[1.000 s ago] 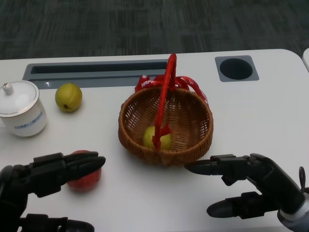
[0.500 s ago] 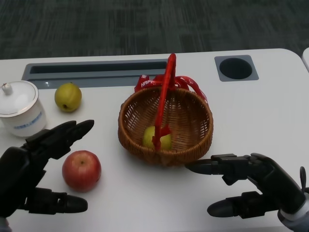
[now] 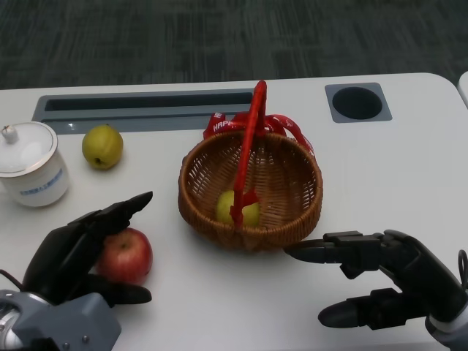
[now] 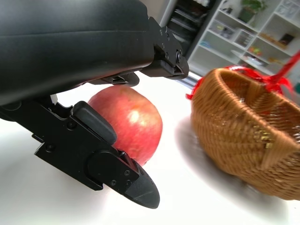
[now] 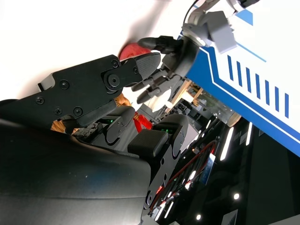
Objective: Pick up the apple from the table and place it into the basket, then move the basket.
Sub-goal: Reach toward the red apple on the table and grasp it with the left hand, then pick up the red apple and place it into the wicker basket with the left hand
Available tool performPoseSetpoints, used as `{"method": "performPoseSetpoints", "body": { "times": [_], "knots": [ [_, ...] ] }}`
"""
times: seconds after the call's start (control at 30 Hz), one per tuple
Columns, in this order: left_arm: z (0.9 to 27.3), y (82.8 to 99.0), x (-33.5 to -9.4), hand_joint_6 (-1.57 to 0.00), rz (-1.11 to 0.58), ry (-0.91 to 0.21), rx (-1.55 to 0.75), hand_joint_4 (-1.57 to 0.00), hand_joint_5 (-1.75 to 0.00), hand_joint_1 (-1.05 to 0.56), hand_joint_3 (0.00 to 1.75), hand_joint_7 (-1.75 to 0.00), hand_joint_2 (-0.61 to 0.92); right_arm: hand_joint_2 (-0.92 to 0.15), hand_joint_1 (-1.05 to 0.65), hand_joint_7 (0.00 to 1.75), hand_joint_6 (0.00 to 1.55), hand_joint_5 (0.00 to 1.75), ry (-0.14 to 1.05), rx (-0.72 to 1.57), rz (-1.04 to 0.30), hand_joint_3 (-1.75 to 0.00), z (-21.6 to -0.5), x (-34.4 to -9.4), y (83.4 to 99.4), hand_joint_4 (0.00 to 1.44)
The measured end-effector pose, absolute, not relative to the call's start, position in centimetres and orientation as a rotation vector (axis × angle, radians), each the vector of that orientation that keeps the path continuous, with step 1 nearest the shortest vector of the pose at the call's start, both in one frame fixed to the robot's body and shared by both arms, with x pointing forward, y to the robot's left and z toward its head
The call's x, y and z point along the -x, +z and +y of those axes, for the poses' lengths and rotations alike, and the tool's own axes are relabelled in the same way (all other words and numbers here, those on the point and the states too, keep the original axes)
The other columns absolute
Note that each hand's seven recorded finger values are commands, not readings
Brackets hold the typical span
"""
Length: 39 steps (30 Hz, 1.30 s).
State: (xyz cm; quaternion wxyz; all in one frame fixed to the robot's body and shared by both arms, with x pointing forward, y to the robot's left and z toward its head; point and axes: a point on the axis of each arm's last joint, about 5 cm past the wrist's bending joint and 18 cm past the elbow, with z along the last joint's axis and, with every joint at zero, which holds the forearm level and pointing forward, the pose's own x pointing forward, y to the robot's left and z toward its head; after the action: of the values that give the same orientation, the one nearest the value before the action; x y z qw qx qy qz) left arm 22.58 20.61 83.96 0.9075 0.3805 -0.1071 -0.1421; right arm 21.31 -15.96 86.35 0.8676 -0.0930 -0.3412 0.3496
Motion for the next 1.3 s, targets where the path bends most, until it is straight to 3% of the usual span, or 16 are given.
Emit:
{"method": "performPoseSetpoints", "body": {
  "times": [0.3, 0.4, 0.53, 0.6, 0.8, 1.3],
  "knots": [
    [20.1, 83.0, -23.7, -0.4, -0.143, -0.256, -0.875, -0.45, -0.04, -0.65, 0.01, -0.03, 0.68, -0.78, -0.43, 0.0, 0.71, 0.0, 0.726, 0.183, -0.716, 0.0, -16.1, -21.2, 86.3, 0.77],
    [20.1, 82.9, -23.6, -0.57, -0.149, -0.257, -0.877, -0.65, -0.06, -0.54, 0.01, -0.05, 0.7, -0.78, -0.43, 0.0, 0.71, 0.0, 0.726, 0.178, -0.712, 0.0, -16.2, -21.0, 86.2, 0.77],
    [20.0, 82.7, -23.2, -0.98, -0.179, -0.233, -0.818, -1.07, -0.07, -0.24, 0.01, -0.06, 0.78, -0.79, -0.43, 0.0, 0.71, 0.0, 0.73, 0.176, -0.714, 0.0, -16.3, -21.0, 86.3, 0.76],
    [19.7, 82.5, -22.8, -1.04, -0.196, -0.215, -0.763, -1.14, -0.06, -0.18, 0.02, -0.05, 0.82, -0.8, -0.43, 0.0, 0.71, 0.0, 0.735, 0.176, -0.713, -0.01, -16.3, -21.0, 86.3, 0.76],
    [18.9, 82.5, -21.9, -1.06, -0.261, -0.189, -0.607, -1.18, -0.04, -0.13, 0.01, -0.03, 0.83, -0.82, -0.44, 0.0, 0.7, 0.0, 0.741, 0.177, -0.709, -0.01, -16.3, -21.0, 86.4, 0.75],
    [17.6, 86.1, -22.7, -1.09, -0.591, -0.074, -0.436, -1.26, -0.04, -0.14, 0.0, -0.01, 0.82, -0.83, -0.44, 0.0, 0.71, 0.0, 0.739, 0.174, -0.711, 0.0, -16.2, -21.0, 86.4, 0.77]
  ]
}}
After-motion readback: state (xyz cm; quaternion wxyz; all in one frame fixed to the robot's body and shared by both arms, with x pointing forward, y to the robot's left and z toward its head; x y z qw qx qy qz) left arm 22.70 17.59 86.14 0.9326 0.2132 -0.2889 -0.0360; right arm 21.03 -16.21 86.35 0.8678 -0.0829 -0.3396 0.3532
